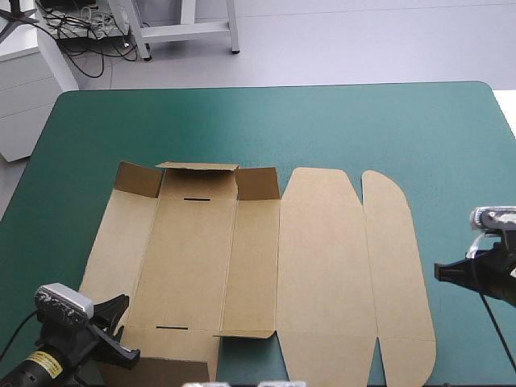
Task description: Fold the box
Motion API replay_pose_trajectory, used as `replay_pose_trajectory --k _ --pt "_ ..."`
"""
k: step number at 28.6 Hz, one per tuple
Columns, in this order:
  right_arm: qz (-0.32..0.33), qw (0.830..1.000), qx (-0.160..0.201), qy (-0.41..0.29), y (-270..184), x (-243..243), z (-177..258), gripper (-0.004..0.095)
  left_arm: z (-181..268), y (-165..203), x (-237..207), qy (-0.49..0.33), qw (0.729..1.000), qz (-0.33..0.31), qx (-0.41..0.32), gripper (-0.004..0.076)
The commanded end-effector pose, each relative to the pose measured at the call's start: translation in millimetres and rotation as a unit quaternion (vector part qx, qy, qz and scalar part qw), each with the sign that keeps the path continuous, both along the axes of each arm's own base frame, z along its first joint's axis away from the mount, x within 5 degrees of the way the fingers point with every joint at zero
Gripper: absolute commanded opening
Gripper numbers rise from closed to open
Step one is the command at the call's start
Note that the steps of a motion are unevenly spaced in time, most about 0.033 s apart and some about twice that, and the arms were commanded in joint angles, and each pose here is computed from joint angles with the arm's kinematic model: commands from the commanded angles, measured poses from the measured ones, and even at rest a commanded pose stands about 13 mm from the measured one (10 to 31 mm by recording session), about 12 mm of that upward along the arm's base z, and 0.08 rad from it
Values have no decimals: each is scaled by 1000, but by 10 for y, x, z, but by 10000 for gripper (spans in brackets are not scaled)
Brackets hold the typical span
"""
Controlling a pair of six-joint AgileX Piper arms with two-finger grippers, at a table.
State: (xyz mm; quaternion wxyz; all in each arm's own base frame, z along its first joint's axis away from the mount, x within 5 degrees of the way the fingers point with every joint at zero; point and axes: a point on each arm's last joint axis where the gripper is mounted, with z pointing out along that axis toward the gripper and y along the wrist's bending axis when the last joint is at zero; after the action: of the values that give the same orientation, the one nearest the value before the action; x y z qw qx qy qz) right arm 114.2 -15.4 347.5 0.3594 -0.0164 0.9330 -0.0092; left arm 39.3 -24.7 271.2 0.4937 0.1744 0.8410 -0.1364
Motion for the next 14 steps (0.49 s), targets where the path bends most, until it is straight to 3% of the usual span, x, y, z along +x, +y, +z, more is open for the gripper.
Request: replay_pose_trajectory --k 1,4,14 --pt "48 999 -12 -20 109 20 -96 3 163 -26 40 1 999 9 -35 -10" --pt "83 996 -16 -7 183 21 -181 -1 271 -53 102 18 999 9 -29 -10" --pt "79 997 -17 -20 184 52 -181 -1 1054 -281 760 46 999 12 1 -10"
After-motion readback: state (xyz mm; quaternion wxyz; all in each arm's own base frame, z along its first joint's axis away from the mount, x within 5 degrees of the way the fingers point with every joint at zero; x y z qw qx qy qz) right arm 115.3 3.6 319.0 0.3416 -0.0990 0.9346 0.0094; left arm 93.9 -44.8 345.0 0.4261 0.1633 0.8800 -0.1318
